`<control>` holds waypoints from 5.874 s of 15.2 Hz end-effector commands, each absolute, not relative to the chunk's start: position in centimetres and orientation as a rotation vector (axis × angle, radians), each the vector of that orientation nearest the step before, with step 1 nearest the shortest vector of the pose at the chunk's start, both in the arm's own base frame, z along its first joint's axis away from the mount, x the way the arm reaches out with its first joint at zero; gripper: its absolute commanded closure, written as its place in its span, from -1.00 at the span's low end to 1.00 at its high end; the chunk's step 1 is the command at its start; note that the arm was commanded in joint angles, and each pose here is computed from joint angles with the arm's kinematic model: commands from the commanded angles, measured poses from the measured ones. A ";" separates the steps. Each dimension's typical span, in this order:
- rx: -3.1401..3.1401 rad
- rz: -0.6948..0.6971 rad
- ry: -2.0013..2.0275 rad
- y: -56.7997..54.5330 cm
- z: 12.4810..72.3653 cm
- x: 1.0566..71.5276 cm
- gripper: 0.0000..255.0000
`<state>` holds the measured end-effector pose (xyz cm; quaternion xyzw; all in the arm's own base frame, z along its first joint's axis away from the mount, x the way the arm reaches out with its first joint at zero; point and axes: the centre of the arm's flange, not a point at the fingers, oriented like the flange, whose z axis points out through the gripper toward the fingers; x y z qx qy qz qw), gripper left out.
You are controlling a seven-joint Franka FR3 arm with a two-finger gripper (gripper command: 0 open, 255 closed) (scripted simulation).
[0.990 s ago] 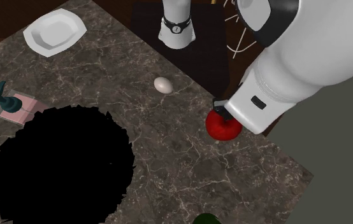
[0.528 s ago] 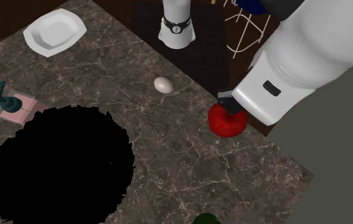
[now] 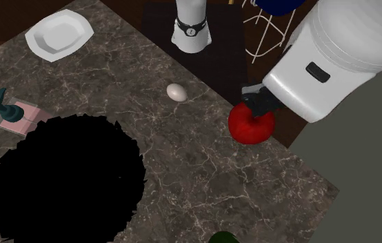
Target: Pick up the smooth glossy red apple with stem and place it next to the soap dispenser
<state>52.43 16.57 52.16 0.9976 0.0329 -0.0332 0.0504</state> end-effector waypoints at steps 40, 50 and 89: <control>3.037 -0.101 0.100 -3.6 65.1 46.3 1.00; 3.037 -0.101 0.100 -16.2 65.1 42.4 1.00; 3.037 -0.101 0.100 -49.7 58.8 32.0 1.00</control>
